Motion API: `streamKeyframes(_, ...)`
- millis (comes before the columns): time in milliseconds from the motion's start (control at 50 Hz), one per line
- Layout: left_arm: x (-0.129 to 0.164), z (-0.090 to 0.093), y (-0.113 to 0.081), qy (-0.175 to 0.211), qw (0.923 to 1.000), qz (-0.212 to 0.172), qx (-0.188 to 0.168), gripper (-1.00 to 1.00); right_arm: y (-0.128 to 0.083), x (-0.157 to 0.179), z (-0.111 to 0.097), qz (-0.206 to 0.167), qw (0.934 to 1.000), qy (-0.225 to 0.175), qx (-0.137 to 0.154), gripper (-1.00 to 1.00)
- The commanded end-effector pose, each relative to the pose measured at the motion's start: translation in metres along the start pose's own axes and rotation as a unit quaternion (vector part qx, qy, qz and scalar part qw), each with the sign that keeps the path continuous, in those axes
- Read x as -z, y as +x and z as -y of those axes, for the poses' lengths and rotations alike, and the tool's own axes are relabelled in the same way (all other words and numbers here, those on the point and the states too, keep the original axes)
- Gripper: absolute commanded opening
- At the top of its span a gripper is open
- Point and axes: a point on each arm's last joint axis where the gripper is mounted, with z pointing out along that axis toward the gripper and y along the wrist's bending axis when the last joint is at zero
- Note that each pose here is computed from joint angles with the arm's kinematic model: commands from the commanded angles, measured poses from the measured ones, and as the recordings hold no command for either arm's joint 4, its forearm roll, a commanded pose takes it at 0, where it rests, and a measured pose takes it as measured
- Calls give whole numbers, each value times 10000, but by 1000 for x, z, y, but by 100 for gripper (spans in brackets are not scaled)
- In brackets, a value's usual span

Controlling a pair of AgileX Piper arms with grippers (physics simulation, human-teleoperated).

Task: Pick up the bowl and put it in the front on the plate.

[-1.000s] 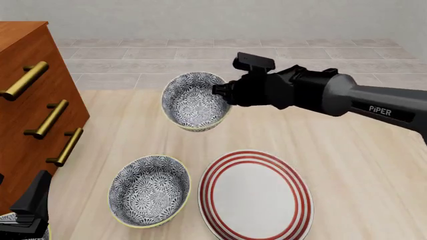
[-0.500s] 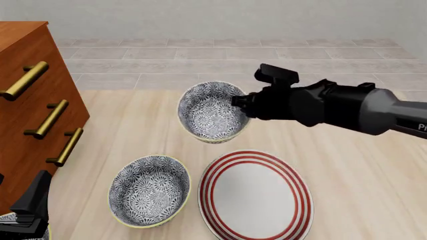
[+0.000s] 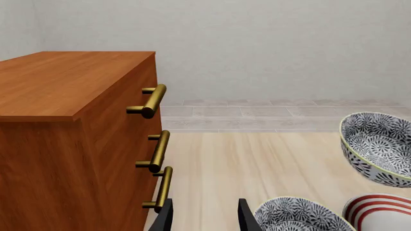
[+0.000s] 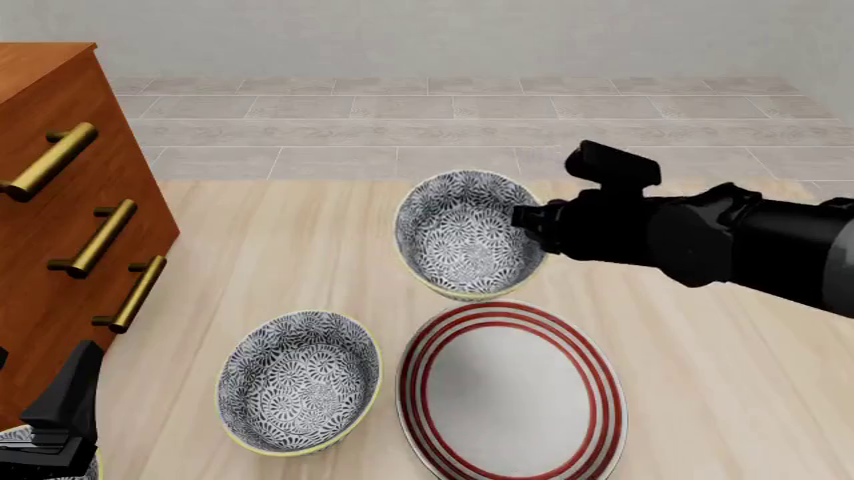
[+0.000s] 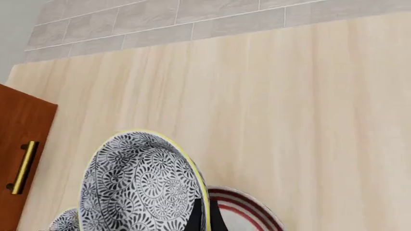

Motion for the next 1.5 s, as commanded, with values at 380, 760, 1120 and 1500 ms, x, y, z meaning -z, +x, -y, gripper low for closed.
streamKeyframes(380,0,0,0,0,10000,0,0,100,27,47,33,180,9988,194,-412,-100)
streamKeyframes(760,0,0,0,0,10000,0,0,100,56,76,47,90,9980,292,-548,-100)
streamKeyframes(1120,0,0,0,0,10000,0,0,100,77,70,53,-28,9977,281,-623,-100)
streamKeyframes(1500,0,0,0,0,10000,0,0,100,104,61,56,-234,9979,198,-579,-100)
